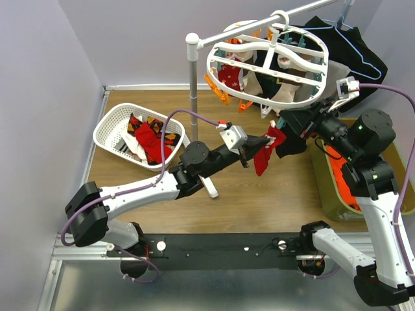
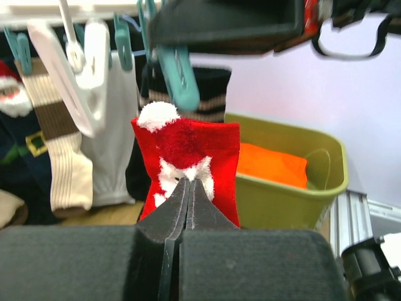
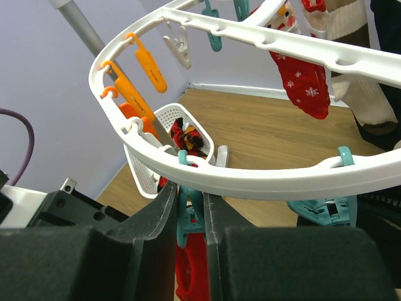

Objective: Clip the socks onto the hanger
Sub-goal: Clamp the sock onto the hanger.

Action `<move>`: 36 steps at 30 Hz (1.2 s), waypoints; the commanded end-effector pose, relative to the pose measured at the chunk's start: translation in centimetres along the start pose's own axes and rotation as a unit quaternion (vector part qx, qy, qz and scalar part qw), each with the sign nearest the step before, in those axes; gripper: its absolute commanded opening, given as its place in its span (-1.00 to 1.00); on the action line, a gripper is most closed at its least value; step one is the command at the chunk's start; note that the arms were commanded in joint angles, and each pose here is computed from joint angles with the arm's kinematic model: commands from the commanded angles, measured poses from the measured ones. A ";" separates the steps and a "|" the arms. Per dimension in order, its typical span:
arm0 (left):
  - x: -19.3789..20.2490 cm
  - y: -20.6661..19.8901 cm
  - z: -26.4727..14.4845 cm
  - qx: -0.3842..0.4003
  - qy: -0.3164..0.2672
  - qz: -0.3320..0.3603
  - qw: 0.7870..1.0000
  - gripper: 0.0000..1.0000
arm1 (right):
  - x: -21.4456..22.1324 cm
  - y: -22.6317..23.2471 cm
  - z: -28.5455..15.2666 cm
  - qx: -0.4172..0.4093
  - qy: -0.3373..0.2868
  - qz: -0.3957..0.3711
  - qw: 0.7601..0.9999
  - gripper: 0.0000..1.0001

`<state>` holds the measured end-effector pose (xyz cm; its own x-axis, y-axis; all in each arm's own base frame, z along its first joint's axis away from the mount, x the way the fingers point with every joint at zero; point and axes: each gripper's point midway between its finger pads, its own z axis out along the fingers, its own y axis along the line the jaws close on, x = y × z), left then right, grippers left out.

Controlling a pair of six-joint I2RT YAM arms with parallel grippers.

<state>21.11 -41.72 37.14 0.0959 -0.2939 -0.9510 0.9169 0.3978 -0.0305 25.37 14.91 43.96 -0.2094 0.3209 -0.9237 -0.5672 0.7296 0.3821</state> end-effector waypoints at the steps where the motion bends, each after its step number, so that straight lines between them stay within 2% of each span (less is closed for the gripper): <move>1: -3.0 -0.5 1.2 0.015 -0.053 0.021 0.998 -1.00 | 0.5 0.2 0.0 -0.010 0.004 -0.001 1.000 -0.65; 16: -2.3 -0.2 1.8 0.010 -0.047 0.027 0.998 -1.00 | 0.0 0.5 -0.2 -0.013 0.000 -0.001 1.000 -0.65; 36: -3.3 -0.4 2.4 0.018 -0.058 0.036 0.998 -1.00 | 0.7 -0.1 -0.2 -0.003 0.008 -0.006 1.000 -0.65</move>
<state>21.75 -42.84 38.93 0.1596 -0.3259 -0.9318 0.9152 0.4028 0.0158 25.41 14.95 43.62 -0.2160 0.3169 -0.9235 -0.5663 0.7298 0.3829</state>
